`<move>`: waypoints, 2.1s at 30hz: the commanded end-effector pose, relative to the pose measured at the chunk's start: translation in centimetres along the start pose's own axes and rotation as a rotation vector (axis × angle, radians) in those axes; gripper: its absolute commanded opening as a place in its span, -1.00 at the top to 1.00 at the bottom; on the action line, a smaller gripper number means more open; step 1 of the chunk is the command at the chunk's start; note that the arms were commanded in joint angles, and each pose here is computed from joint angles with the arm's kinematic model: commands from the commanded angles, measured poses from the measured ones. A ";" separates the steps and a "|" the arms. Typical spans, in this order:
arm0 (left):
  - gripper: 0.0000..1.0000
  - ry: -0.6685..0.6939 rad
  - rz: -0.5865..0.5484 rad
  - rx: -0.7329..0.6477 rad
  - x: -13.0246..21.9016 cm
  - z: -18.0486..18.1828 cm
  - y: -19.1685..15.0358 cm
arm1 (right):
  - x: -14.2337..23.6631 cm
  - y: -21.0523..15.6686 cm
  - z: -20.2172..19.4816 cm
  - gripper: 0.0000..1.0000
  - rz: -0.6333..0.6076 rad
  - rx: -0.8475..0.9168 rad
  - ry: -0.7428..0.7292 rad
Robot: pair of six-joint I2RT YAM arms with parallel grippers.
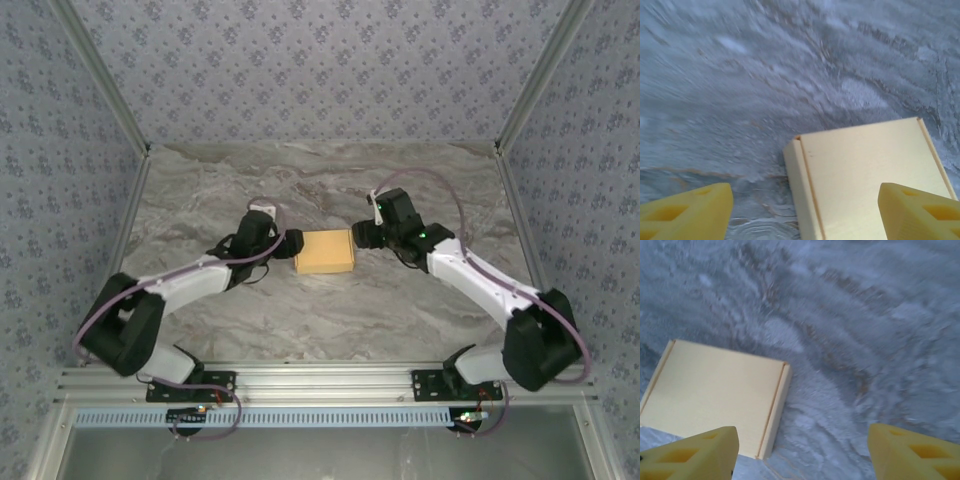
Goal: Fold the paper box
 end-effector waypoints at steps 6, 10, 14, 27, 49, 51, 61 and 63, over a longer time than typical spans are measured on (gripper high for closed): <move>-0.98 0.307 -0.243 -0.176 6.5 3.3 0.7 | 4.7 0.5 -4.0 -0.96 -0.207 0.117 -0.413; -0.99 0.396 -0.302 -0.151 8.3 5.4 1.2 | 4.9 0.2 -6.0 -0.98 -0.274 0.054 -0.479; -0.99 0.496 -0.330 -0.119 9.3 8.2 1.6 | 4.6 -0.2 -8.4 -0.98 -0.325 -0.027 -0.556; -0.98 0.474 -0.252 -0.212 4.5 14.1 0.4 | -1.7 -5.6 -15.5 -0.98 -0.378 -0.130 -0.479; -0.99 0.426 -0.292 -0.216 3.1 17.4 -2.0 | -5.5 -7.9 -17.8 -0.98 -0.437 -0.101 -0.364; -0.98 0.420 -0.276 -0.220 2.0 17.9 -2.4 | -5.6 -7.7 -17.9 -0.98 -0.419 -0.105 -0.361; -0.98 0.424 -0.249 -0.159 1.4 19.2 -2.5 | -5.9 -7.2 -18.8 -0.98 -0.384 -0.152 -0.329; -0.98 0.430 -0.250 -0.158 1.5 19.2 -2.5 | -5.9 -7.2 -18.8 -0.98 -0.383 -0.150 -0.330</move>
Point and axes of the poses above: each hand's point on the last joint's axis, 136 mm out from that joint toward the fingers, its own x axis back along the fingers, its own z axis along the line the jaws close on, y = z × x, the point moved 10 cm from there along x, back along the fingers, and after that the axes turned 10 degrees about -x, right-handed, at the moved point
